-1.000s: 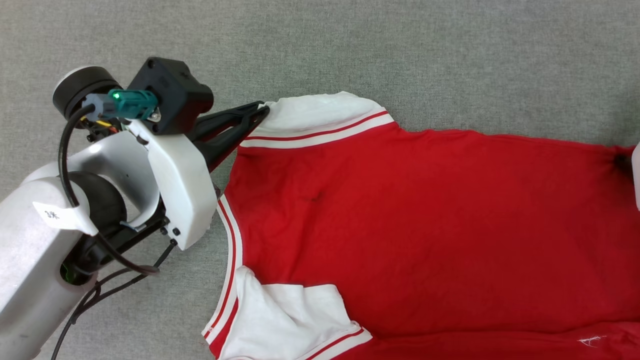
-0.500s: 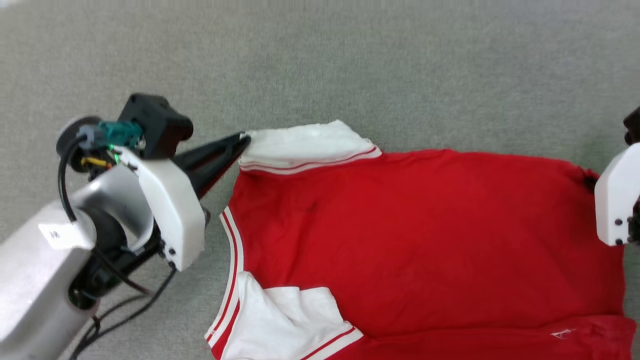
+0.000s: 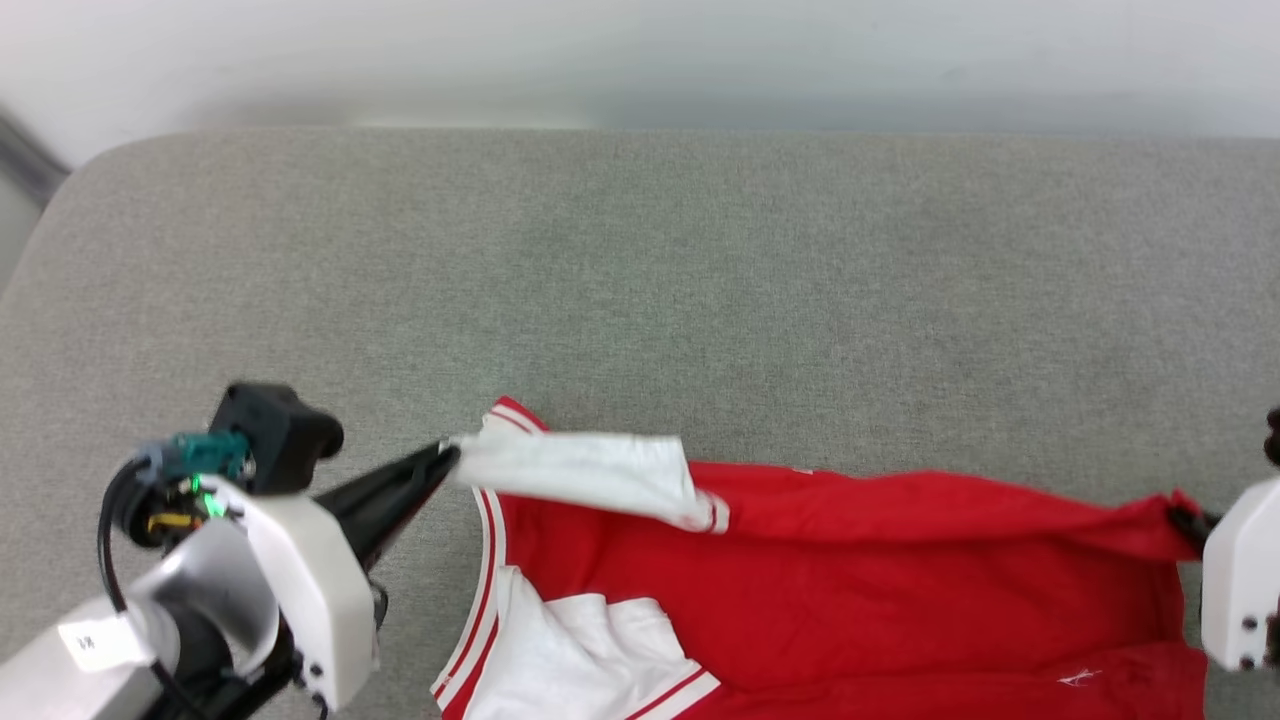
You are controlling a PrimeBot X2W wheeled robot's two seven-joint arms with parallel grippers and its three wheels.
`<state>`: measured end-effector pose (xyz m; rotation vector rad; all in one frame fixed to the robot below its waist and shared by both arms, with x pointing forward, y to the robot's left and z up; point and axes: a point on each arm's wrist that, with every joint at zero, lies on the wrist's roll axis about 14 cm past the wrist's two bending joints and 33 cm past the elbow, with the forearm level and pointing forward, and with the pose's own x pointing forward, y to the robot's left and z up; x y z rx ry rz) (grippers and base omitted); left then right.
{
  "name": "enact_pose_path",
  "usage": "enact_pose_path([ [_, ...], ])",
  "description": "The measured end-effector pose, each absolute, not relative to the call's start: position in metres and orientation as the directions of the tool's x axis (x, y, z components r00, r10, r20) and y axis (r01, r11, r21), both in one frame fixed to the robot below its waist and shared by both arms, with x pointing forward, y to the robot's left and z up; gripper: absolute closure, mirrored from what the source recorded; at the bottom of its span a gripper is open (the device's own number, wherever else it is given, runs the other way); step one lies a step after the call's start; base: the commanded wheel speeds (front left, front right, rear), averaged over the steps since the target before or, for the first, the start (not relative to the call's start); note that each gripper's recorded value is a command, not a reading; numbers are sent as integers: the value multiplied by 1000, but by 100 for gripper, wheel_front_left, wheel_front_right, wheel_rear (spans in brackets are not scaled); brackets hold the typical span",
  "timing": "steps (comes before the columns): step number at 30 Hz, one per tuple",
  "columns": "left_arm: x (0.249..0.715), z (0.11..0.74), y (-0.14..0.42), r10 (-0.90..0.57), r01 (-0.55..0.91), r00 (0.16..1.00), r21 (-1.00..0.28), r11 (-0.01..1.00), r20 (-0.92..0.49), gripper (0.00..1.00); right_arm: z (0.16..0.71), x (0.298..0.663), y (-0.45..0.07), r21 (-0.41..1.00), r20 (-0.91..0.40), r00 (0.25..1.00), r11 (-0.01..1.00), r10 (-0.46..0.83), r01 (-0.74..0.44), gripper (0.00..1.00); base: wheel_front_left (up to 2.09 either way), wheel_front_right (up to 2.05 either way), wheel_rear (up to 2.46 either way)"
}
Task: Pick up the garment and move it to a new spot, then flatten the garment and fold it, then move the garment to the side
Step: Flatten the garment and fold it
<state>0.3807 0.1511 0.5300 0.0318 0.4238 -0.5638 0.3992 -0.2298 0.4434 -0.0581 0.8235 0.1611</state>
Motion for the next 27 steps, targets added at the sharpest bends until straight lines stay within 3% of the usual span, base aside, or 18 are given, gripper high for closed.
enact_pose_path([
  [9, 330, 487, 167, -462, 446, 712, -168, 879, -529, 100, 419, 351, -228, 40, -788, 600, 985, 136, -170, 100, 0, 0, 0],
  [27, 281, 400, 157, -472, 403, 527, -282, 871, -706, 100, 380, 321, -235, 52, -886, 446, 984, 125, -171, 100, 0, 0, 0],
])
